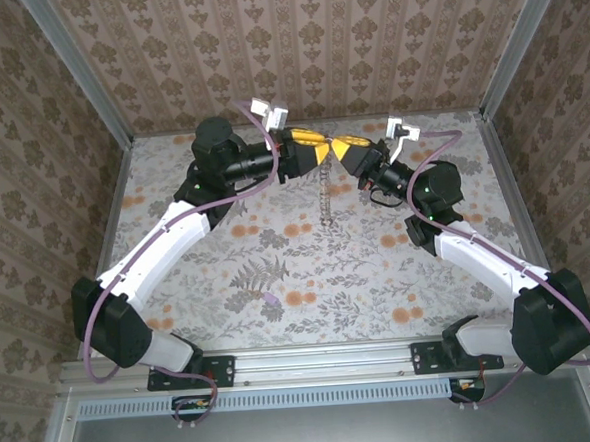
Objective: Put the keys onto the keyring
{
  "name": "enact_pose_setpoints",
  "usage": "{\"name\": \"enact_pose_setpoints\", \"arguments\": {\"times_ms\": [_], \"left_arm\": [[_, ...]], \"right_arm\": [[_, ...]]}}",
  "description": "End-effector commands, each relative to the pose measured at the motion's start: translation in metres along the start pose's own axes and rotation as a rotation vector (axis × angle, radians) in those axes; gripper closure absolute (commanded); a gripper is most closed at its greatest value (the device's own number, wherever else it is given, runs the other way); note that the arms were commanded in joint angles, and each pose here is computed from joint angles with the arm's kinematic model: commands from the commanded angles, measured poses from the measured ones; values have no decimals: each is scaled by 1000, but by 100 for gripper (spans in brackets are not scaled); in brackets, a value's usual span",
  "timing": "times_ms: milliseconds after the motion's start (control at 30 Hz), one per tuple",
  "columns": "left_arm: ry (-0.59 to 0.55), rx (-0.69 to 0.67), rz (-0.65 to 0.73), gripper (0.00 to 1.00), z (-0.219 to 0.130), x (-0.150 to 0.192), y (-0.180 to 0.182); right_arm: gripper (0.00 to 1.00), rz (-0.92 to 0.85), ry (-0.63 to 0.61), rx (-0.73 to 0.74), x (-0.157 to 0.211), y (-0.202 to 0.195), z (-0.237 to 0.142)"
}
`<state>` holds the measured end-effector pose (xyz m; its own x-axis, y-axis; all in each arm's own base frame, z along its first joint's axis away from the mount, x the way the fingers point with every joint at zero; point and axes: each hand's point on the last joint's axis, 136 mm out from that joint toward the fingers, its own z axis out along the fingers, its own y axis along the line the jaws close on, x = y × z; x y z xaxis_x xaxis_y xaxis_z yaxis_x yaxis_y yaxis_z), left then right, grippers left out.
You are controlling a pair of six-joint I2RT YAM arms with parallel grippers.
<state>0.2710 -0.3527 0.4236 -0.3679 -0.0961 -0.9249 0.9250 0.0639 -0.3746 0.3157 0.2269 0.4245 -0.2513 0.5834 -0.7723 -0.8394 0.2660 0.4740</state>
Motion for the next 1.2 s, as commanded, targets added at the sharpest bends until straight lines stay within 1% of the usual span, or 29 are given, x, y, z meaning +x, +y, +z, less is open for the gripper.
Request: {"name": "enact_pose_setpoints", "arguments": {"times_ms": [0, 200, 367, 533, 667, 800, 867, 933, 967, 1000, 1033, 1133, 1167], "left_arm": [[-34, -1, 33, 59, -4, -11, -4], [-31, 32, 37, 70, -3, -11, -9], [-19, 61, 40, 73, 1, -8, -15], [-9, 76, 41, 79, 3, -6, -17], [-3, 87, 43, 82, 5, -4, -19], [4, 93, 50, 93, 6, -2, -22], [9, 93, 55, 100, 7, -2, -23], [20, 87, 60, 100, 7, -1, -22], [25, 84, 66, 100, 7, 0, -22], [34, 78, 75, 100, 6, 0, -22], [49, 74, 84, 100, 5, 2, -22], [116, 67, 99, 100, 2, 11, -22], [136, 68, 108, 100, 1, 13, -23]], "right_arm": [[100, -27, -24, -52, -10, 16, 2], [100, -23, -26, -49, -10, 14, 2], [100, -20, -24, -44, -8, 12, 2], [100, -19, -26, -41, -8, 12, 2], [100, -18, -23, -38, -7, 11, 2], [100, -17, -22, -38, -7, 11, 2], [100, -13, -16, -36, -6, 10, 2], [100, -9, -4, -26, -5, 9, 3], [97, -7, 4, -14, -5, 7, 2], [86, -5, 13, 6, -5, 4, 0], [79, -2, 23, 28, -6, 2, -3], [62, -3, 72, 111, -7, -7, -15], [61, -6, 91, 131, -8, -8, -18]]}}
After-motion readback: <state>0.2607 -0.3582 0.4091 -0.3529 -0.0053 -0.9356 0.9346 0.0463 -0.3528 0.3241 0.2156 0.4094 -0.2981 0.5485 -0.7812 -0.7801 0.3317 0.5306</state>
